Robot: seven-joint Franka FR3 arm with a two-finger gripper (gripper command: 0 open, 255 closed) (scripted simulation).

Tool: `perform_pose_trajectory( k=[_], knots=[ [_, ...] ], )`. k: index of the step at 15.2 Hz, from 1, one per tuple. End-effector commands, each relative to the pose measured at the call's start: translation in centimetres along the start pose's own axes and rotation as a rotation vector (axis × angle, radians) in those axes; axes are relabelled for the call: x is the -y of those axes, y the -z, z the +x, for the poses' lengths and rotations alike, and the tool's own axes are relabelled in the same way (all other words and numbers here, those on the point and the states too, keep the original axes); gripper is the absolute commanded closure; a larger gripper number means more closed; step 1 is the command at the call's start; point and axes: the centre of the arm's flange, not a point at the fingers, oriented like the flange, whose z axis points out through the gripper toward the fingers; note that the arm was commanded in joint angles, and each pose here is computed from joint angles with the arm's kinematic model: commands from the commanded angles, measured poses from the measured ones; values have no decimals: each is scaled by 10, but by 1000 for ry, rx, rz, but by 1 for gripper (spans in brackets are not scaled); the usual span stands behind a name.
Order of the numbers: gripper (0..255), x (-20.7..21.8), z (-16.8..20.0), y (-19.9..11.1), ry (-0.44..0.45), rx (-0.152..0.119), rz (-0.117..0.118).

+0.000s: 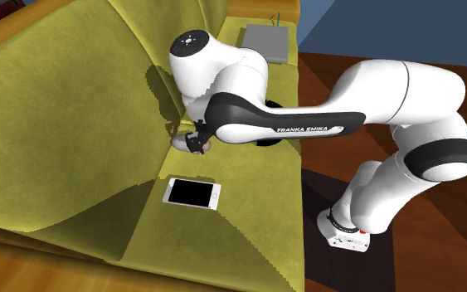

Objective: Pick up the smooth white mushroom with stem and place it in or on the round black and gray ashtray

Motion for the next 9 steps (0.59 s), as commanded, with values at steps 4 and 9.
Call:
perform_pose_trajectory(
  k=[4,9],
  knots=[
    [0,21,27,0,-75,-19,-19],
    [0,21,27,-27,-75,-19,-19]
  ],
)
